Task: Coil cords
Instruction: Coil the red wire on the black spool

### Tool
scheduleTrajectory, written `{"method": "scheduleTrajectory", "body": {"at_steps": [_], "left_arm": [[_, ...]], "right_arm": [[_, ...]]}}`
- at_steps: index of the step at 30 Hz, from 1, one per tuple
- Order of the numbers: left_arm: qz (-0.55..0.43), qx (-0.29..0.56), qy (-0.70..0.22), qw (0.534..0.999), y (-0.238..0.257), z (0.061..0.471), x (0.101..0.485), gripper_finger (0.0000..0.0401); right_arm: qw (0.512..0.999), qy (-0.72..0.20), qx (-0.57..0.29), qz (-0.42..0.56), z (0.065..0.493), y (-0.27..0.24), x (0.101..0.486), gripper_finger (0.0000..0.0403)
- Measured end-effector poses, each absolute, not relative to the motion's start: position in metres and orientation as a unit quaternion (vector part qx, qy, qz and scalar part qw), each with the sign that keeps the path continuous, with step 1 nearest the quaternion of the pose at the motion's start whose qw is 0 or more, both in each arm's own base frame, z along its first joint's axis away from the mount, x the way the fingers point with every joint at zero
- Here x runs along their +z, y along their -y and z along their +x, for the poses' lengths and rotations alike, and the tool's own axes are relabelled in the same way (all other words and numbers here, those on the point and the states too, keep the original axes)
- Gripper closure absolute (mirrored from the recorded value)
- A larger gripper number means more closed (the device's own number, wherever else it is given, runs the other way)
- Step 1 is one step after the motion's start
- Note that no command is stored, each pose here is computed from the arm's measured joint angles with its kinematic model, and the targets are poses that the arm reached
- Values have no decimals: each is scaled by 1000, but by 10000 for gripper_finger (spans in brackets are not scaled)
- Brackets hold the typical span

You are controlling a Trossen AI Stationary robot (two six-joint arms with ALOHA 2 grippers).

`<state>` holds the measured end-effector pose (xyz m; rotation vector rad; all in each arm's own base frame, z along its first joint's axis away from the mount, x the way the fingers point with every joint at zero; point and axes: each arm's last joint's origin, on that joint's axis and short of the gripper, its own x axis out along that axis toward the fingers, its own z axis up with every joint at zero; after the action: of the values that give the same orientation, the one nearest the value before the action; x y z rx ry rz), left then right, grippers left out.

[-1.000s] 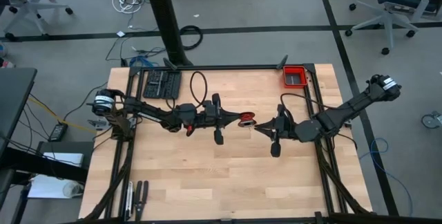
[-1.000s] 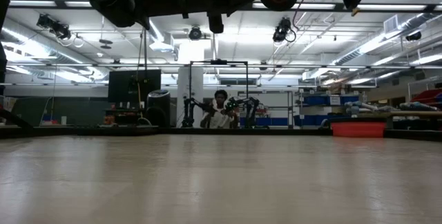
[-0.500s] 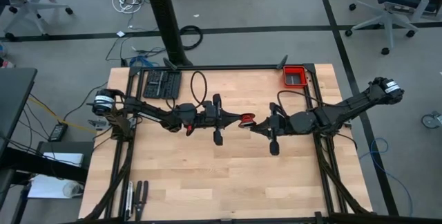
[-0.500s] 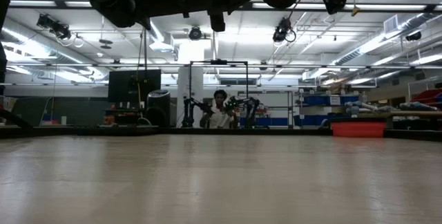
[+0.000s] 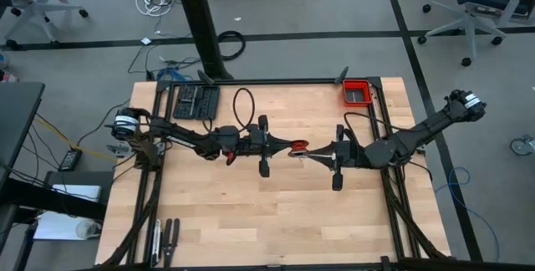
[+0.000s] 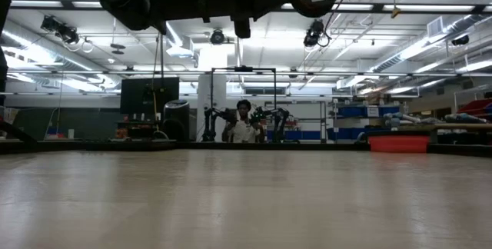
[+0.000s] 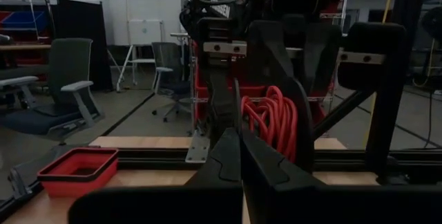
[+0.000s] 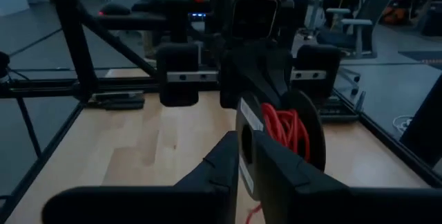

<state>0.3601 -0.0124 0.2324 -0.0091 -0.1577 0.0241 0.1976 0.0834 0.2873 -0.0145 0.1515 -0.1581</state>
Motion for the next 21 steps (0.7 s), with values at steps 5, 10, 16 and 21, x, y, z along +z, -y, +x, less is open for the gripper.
{"method": "scheduleTrajectory", "body": {"at_steps": [5,10,16,21], "left_arm": [[6,14,74,997,12,360,231,401],[7,14,74,997,12,360,231,401],[5,16,74,997,12,360,231,401],[5,24,73,997,11,360,231,401]], "right_arm": [[993,-74,-87,-13,199,-80,288,337],[992,-81,-92,-14,204,-74,285,332],[991,-101,-88,-21,215,-68,277,343],[989,-111,-92,-34,220,-66,273,391]]}}
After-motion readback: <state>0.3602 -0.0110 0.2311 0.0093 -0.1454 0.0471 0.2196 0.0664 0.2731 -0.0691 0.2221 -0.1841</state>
